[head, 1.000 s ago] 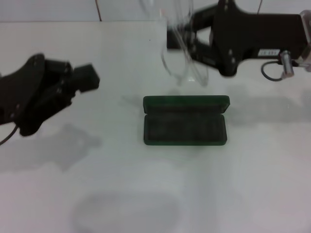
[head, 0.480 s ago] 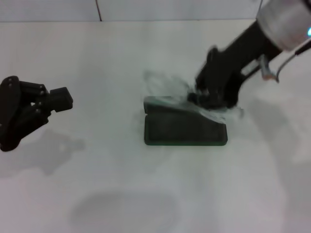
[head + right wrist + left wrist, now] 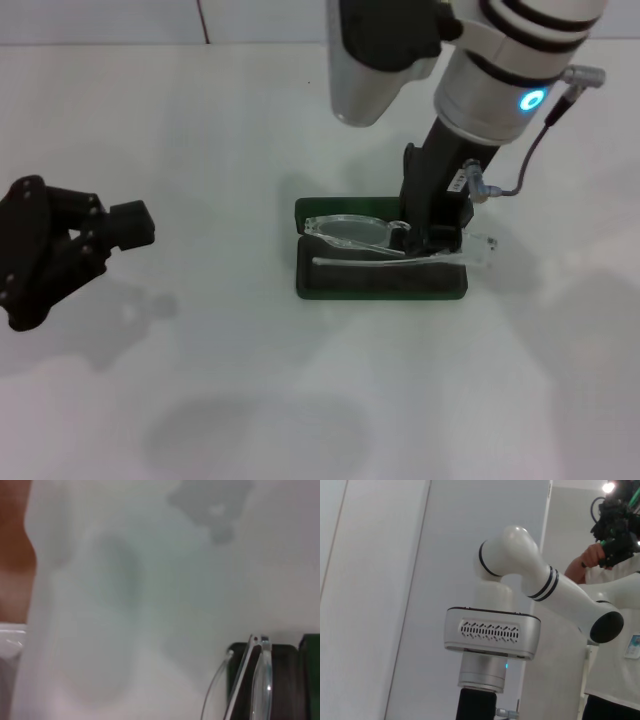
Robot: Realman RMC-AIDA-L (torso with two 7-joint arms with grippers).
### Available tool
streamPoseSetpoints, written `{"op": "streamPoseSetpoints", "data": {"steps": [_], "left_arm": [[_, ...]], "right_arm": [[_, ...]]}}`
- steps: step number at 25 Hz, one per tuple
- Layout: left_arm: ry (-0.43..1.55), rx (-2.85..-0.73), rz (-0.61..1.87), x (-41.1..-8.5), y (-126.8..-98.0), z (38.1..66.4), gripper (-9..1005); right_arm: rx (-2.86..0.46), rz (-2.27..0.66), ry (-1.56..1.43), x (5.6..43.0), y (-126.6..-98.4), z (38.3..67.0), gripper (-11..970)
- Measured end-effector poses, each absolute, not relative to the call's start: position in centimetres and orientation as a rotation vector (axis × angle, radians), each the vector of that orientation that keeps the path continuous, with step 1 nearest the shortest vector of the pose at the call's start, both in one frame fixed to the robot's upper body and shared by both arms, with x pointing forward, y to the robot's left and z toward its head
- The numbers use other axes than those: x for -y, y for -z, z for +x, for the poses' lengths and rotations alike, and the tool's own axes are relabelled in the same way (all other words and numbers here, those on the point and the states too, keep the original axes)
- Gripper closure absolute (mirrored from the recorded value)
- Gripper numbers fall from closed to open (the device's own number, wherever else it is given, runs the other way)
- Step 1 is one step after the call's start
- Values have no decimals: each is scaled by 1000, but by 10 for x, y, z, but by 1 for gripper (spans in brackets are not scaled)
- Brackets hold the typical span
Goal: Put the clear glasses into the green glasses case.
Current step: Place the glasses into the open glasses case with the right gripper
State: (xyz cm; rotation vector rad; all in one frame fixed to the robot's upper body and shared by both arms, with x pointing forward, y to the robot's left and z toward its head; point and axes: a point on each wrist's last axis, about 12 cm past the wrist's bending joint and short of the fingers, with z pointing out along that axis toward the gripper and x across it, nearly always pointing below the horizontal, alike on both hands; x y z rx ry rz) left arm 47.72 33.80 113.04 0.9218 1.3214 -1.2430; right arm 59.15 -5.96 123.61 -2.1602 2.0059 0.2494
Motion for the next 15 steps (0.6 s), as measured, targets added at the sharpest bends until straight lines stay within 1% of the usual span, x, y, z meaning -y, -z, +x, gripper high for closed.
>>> {"op": "streamPoseSetpoints", "data": {"steps": [3,8,15], "left_arm": [[1240,-1346,939,-339,-1128,476,953],[1244,-1392,1022,-335,-1122,473,953],[1207,-1402,1044,-333,-1119,476,953]], "right_arm": [[-1983,-2182,-202,56,-1230,591,834],[-1933,-2219,-89,49,-1211,589,832],[-1849,-2216,-2,41,-1201,591,830]]}}
